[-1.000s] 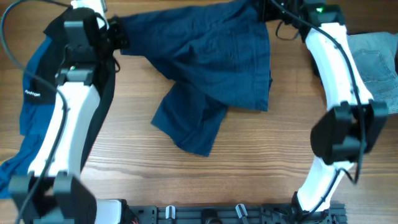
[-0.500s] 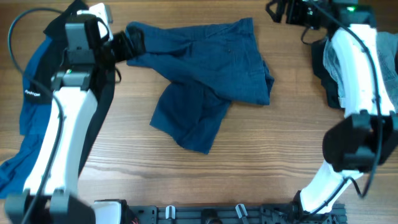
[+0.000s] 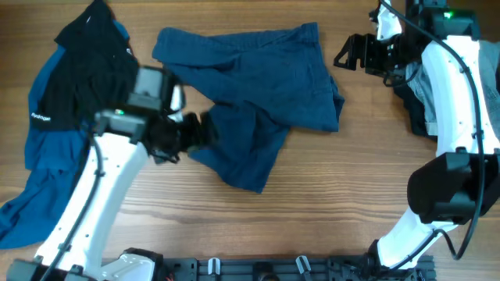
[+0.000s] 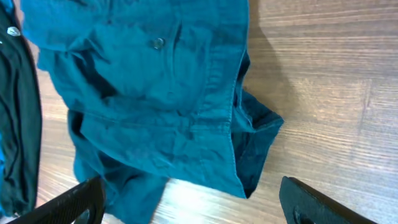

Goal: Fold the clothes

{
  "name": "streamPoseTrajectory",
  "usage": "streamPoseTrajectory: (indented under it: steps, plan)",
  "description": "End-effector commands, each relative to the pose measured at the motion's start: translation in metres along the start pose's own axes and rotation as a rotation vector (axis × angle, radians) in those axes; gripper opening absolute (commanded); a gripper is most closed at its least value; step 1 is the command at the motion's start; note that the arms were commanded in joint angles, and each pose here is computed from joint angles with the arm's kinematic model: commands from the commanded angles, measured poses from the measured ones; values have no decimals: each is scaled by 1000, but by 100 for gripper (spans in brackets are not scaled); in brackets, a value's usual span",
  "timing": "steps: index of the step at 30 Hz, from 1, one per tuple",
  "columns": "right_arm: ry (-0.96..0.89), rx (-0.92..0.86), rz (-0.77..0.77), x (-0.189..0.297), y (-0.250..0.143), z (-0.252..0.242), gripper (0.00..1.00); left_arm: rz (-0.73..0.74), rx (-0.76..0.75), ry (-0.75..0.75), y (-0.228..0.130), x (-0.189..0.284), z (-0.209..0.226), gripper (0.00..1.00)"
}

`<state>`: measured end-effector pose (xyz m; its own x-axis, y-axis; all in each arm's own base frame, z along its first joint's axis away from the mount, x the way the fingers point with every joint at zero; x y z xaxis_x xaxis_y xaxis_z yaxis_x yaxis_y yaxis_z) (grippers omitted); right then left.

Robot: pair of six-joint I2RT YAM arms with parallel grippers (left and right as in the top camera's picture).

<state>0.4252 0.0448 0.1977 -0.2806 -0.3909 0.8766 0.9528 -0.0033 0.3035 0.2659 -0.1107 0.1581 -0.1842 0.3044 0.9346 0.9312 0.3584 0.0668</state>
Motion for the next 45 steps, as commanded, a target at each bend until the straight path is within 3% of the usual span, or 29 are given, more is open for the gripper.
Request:
streamPoseTrajectory:
  steps: [1,3,6,13,18,19,22,25,28,37,45]
  plan:
    - [-18,12,12,-12,-5,-6,90,66,105,80,-35,-44,18,97]
    - [-18,10,15,-18,-7,-8,90,76,139,86,-46,-66,25,94]
    - [-16,3,31,-29,-13,-13,90,60,208,73,-52,-89,35,82]
    - [-9,-20,22,-40,-14,-17,90,-119,213,109,-22,-111,49,72]
    - [-10,-19,22,-40,-14,-17,90,-123,218,131,-11,-141,51,70]
    - [-10,-19,22,-40,-14,-17,90,-124,221,137,-8,-147,53,64]
    - [-10,-19,26,-40,-15,-17,90,-153,245,168,2,-154,63,32]
    - [-8,-11,60,-40,-23,-16,82,-224,269,138,24,-147,65,4]
    - [-7,-22,108,-44,-37,-18,77,-293,301,89,51,-126,62,4]
    - [80,-19,244,-83,-91,-21,74,-595,270,-53,146,-43,53,4]
    - [60,-201,313,-115,-126,-17,70,-683,270,-90,168,-28,56,4]
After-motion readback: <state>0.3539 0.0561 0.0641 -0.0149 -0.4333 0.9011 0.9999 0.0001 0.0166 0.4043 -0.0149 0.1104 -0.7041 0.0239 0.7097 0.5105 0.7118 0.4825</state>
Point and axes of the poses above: each gripper's point midway between its finger pads, its own x axis back along the fingers, its own z axis along the line the jaws close on, y = z × x, the point moved 1 cm from there along x, back along the fingers, and after that the axes turned 5 degrees about x, right-handed, at the moved point
